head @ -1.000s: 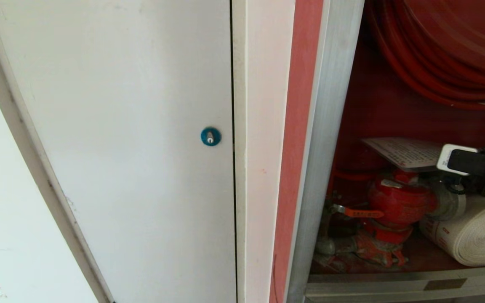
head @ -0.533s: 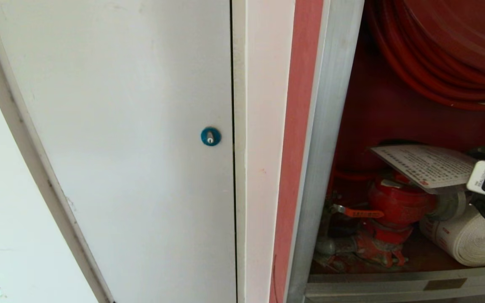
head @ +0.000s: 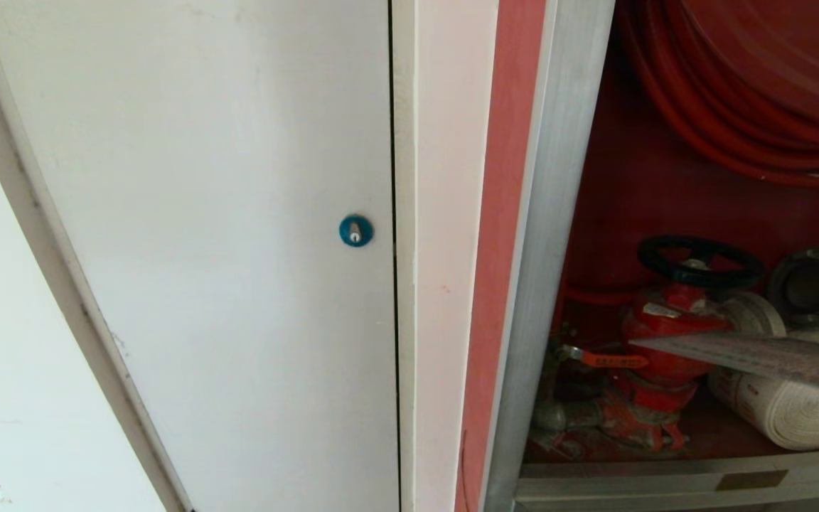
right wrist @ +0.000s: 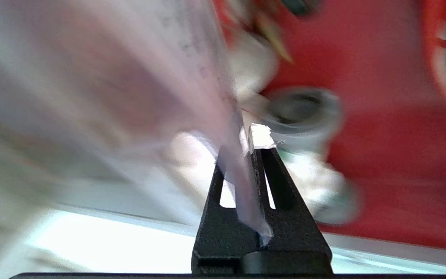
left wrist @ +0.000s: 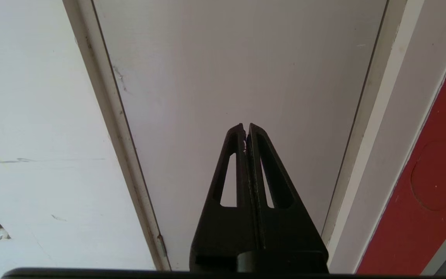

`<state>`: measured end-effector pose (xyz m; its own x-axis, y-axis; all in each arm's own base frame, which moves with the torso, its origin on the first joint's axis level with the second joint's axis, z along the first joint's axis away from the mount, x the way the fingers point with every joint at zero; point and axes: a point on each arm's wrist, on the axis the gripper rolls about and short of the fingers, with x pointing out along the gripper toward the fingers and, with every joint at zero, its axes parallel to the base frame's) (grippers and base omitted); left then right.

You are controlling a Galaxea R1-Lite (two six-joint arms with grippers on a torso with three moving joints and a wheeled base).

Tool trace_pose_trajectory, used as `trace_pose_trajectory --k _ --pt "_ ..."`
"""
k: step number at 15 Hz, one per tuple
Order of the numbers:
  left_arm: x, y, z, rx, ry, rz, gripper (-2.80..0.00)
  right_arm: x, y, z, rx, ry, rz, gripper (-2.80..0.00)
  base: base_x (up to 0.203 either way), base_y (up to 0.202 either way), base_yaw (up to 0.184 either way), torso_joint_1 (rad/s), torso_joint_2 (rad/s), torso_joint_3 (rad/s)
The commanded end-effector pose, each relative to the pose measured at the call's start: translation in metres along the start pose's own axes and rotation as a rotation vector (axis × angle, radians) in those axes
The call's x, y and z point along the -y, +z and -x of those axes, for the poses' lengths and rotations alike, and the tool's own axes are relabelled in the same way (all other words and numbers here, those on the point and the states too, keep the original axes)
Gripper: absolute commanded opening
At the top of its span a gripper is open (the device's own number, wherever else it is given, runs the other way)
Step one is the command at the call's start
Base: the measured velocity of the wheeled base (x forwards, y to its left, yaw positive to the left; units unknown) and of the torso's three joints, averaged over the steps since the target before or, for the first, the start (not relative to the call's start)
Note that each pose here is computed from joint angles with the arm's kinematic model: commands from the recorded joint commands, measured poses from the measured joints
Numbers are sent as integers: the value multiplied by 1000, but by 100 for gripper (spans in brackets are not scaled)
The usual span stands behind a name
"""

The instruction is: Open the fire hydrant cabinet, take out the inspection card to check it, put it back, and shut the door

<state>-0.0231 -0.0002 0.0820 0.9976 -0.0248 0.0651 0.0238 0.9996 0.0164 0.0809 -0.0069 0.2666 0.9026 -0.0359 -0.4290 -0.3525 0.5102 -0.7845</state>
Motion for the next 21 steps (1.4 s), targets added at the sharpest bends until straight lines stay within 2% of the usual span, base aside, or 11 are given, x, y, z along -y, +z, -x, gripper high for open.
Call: trace_pose_trajectory --k 1,4,8,9,13,16,19,21 --pt "0 -6 -2 -24 0 0 -280 -10 2 32 101 213 -200 -280 0 0 0 0 0 0" --pt "0 -6 -2 -24 0 0 -280 -23 1 34 272 437 -378 -280 0 0 0 0 0 0" --pt "0 -6 -2 -24 0 0 -280 -31 4 32 386 679 -602 -280 0 0 0 0 0 0" --pt "0 -6 -2 -24 0 0 -280 -31 6 31 405 748 -633 -280 0 0 0 0 0 0" --pt "0 -6 -2 -24 0 0 -280 -29 23 16 434 951 -660 -280 0 0 0 0 0 0" --pt "0 -6 -1 -24 0 0 -280 -25 55 -3 515 1098 -691 -280 0 0 0 0 0 0" --pt "0 -6 -2 -24 0 0 -280 -24 85 -13 599 1190 -710 -280 0 0 0 0 0 0" --pt "0 -6 -1 -24 0 0 -280 -26 99 -22 616 1228 -719 -280 0 0 0 0 0 0"
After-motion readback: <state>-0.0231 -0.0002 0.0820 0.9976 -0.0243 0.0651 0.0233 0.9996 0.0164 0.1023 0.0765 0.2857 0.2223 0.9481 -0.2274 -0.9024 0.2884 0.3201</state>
